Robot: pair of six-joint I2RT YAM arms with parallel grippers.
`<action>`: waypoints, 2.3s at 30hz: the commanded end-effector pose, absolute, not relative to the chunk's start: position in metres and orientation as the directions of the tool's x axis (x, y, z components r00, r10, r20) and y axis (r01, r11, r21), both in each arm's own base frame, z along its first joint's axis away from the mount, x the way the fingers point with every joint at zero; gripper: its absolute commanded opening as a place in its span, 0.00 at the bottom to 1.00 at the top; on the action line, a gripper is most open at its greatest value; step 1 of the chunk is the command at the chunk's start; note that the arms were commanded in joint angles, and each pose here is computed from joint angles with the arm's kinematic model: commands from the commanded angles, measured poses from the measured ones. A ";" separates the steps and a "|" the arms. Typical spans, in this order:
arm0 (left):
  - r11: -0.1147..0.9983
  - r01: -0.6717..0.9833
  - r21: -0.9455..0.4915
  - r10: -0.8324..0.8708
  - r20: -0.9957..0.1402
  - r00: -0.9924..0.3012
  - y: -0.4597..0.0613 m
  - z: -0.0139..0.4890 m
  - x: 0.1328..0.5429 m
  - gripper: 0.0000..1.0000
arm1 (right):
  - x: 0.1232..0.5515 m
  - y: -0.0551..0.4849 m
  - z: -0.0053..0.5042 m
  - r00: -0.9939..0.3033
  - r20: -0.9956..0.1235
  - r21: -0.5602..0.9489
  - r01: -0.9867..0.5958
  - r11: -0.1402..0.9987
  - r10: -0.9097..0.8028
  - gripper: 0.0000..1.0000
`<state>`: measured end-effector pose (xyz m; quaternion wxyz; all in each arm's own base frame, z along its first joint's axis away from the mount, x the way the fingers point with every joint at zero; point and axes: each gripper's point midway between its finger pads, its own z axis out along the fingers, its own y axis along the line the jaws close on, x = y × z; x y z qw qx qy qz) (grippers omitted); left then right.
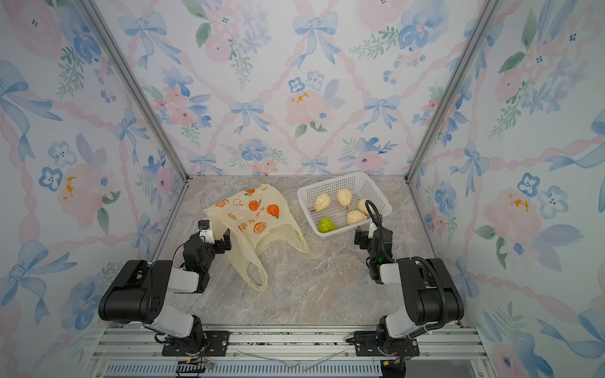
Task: Place the pears into plastic bags & tie knots
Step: Pick up the plastic bag at the center of the board.
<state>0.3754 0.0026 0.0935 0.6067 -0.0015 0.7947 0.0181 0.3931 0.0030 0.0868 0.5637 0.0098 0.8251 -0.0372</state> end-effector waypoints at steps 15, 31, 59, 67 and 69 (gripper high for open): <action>0.999 -0.027 0.044 0.037 -0.971 -0.237 0.003 0.104 0.382 0.98 | 0.396 -0.003 0.101 -0.326 -0.945 -0.081 0.113 0.990 -0.040 0.96; 0.968 -0.214 -0.134 -0.194 -0.937 -0.291 0.014 0.167 0.335 0.92 | 0.336 0.103 0.158 -0.460 -0.884 0.042 -0.268 0.962 -0.089 1.00; 0.955 0.235 -0.181 -0.047 -0.874 -0.484 -0.112 0.222 0.329 0.81 | 0.322 0.292 0.147 -0.441 -0.896 0.164 -0.439 0.884 -0.053 0.06; 0.967 0.253 0.011 0.153 -0.822 -0.548 -0.159 0.227 0.348 0.88 | 0.303 0.291 0.217 -0.441 -0.888 0.134 -0.520 0.844 -0.131 0.02; 0.968 0.246 0.051 0.189 -0.795 -0.577 -0.164 0.223 0.355 0.89 | 0.300 0.294 0.231 -0.439 -0.887 0.136 -0.543 0.829 -0.142 0.02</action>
